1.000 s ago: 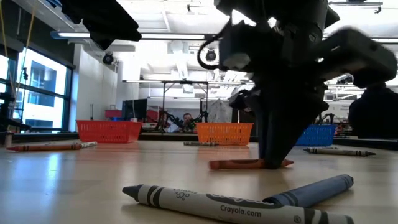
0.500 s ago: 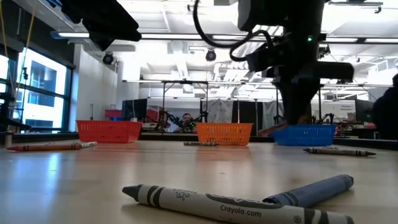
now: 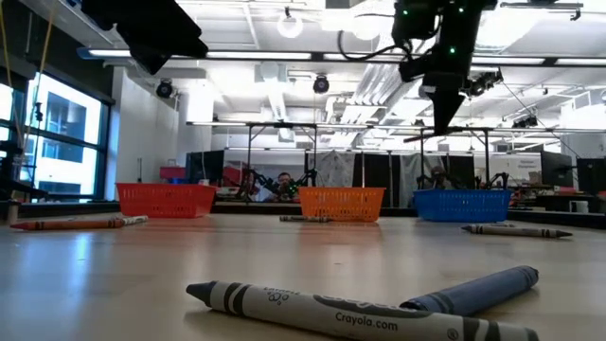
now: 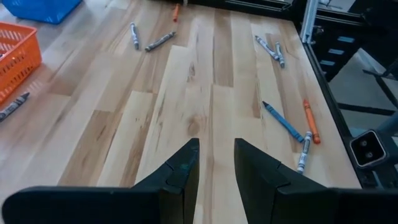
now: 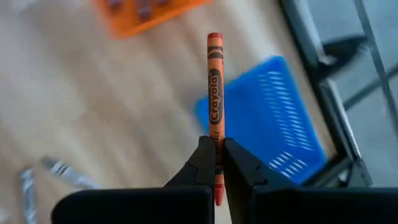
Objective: Sort crayons
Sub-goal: Put the orange crayon into the blue bin
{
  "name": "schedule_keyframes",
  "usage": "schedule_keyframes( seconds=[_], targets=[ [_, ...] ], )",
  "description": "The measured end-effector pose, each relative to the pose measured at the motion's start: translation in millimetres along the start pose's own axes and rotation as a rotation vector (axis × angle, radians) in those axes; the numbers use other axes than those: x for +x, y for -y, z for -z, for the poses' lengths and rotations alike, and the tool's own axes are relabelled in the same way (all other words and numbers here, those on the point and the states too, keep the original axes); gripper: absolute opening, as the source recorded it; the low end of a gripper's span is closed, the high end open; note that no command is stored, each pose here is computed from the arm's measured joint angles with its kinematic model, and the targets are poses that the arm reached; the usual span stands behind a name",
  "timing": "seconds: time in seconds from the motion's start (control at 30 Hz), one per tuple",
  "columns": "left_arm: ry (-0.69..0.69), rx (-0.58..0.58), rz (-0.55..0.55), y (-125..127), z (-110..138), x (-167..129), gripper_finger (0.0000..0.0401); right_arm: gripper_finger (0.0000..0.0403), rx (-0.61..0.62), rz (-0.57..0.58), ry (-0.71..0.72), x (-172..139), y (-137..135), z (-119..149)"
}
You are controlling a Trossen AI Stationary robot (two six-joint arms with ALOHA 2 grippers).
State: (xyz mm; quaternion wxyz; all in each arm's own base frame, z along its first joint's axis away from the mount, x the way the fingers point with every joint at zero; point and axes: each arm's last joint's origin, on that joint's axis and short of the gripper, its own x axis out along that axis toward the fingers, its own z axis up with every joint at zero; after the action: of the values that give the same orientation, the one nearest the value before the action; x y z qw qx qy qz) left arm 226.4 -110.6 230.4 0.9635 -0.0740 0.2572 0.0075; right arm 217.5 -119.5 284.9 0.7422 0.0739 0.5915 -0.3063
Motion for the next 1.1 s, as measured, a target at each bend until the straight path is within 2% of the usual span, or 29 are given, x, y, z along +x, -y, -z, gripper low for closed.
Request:
schedule_keyframes(
  seconds=[0.1,0.23,0.6,0.93,1.1],
  targets=[
    [0.005,0.004,-0.008,1,0,-1,0.0087,0.0002,0.126,0.029,0.02,4,25,-2],
    [0.006,0.006,-0.021,1,1,-1,0.0087,0.0002,0.194,0.024,-0.013,22,41,-8],
    [0.004,0.003,-0.023,0,1,-1,0.0087,0.0002,0.167,0.05,-0.375,82,57,-3],
    [0.004,-0.002,-0.023,0,1,-1,0.0087,0.0004,0.196,0.041,-0.404,85,58,-1],
    [0.004,-0.003,-0.022,0,1,-1,0.0087,0.0029,0.211,0.041,-0.409,85,58,-1]
  ],
)
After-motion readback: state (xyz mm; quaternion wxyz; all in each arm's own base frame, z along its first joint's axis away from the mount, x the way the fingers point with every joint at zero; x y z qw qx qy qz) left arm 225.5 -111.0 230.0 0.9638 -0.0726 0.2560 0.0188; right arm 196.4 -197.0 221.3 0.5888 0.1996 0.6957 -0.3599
